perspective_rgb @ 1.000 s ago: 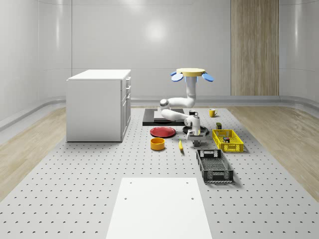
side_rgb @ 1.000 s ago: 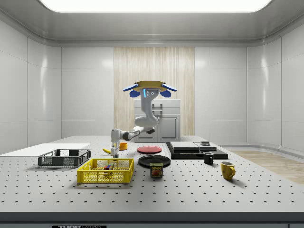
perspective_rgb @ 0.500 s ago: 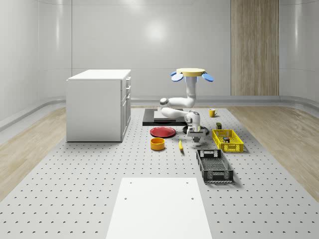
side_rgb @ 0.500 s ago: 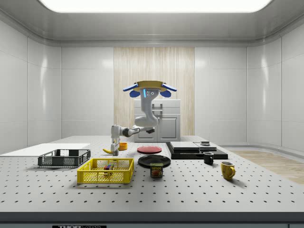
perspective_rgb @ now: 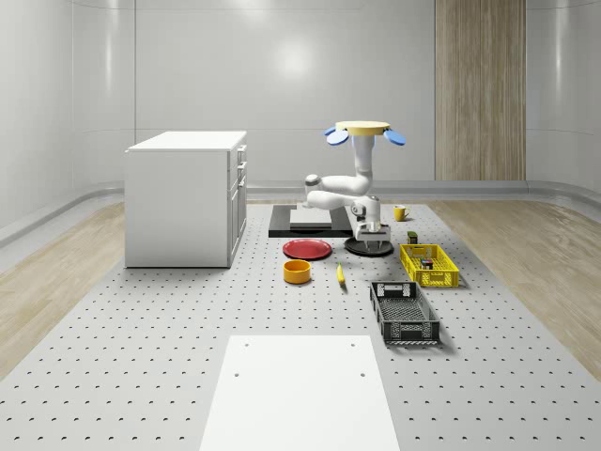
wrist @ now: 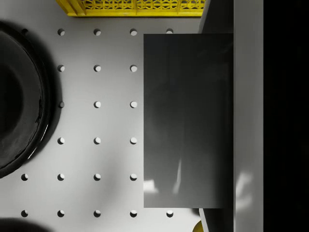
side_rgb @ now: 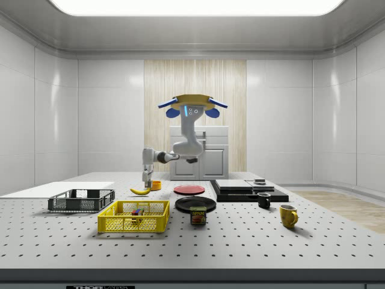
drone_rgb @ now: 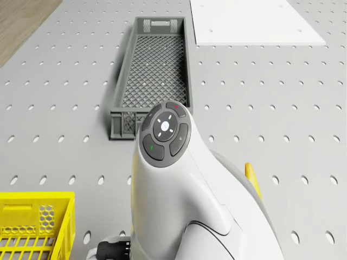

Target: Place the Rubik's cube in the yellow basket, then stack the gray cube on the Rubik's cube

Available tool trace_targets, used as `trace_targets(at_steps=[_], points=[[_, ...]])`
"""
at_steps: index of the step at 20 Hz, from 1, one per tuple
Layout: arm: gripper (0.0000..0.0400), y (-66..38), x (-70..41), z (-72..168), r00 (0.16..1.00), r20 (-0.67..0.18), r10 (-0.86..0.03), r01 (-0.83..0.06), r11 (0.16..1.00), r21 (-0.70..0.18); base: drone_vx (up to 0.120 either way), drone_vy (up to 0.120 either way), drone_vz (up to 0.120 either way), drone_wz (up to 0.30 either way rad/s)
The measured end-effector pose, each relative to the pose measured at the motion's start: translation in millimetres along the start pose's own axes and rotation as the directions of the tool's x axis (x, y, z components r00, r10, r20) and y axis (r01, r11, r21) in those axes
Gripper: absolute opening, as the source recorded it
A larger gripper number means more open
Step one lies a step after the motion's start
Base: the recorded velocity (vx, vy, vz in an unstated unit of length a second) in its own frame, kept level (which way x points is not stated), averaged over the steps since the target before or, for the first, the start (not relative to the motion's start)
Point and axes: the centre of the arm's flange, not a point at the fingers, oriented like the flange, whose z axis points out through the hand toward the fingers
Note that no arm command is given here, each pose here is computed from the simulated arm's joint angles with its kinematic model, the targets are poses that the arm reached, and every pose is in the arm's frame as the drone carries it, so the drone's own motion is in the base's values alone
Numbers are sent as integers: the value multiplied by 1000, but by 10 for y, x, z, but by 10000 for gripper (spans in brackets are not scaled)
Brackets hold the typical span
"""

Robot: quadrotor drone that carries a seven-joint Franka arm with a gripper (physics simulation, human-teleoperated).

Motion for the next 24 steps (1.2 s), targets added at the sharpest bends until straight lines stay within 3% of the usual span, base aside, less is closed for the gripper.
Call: trace_targets(at_steps=[4,10,15,24], points=[[250,0,0,-35,1000,0,0,0,1000,0,-110,120,110,0],[250,-1,0,-52,1000,0,0,0,1000,0,7,120,0,0],[250,-1,0,-57,1000,0,0,0,1000,0,104,120,0,0],[250,-1,0,-58,1000,0,0,0,1000,0,-22,120,0,0]])
